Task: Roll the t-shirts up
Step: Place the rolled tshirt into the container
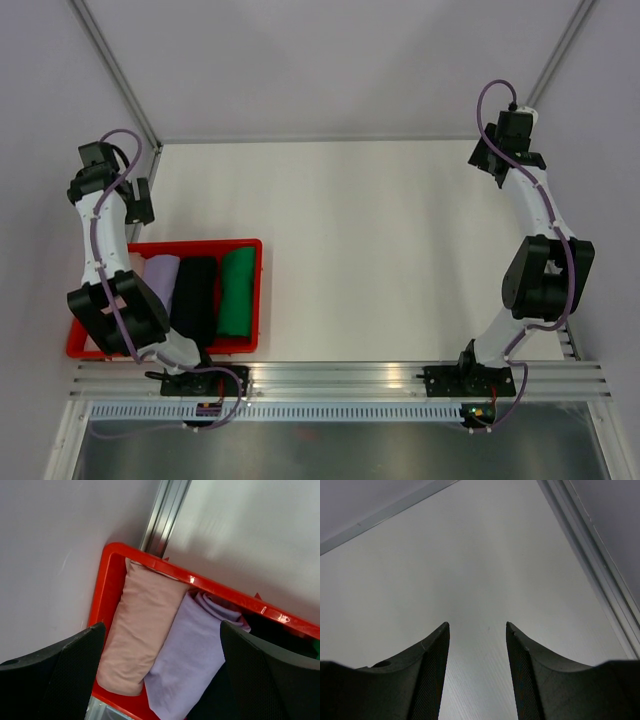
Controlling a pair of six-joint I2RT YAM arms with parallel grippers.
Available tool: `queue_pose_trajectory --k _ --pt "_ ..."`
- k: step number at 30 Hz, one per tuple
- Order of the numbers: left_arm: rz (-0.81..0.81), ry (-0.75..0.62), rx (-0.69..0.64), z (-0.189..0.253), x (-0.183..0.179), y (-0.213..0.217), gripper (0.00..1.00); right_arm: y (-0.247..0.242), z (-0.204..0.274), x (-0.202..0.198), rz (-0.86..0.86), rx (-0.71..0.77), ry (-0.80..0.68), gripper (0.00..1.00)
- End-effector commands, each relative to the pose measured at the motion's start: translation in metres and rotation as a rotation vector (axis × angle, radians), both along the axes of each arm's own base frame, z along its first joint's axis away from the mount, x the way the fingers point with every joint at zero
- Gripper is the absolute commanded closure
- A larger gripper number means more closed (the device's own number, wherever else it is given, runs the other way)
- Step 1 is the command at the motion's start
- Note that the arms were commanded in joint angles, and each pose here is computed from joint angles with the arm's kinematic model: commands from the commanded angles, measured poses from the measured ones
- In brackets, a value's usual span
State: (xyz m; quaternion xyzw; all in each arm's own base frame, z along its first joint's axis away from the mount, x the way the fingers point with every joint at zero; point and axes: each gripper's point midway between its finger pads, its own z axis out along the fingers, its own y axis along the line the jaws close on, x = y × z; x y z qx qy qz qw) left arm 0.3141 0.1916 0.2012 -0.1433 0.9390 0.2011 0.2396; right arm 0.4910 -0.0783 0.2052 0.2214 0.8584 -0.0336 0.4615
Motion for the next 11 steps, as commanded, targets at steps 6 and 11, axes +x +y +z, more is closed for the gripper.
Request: queue_pose_trajectory --k 6,11 --pt "-0.076 -0.076 -0.030 0.012 -0.006 -0.018 0.00 -0.001 0.029 -0.001 0.020 -0.028 -0.077 0.45" --pt "-0.125 -0.116 -0.071 0.017 -0.004 -0.031 0.00 0.003 0.038 -0.004 0.057 -0.040 -0.109 0.45"
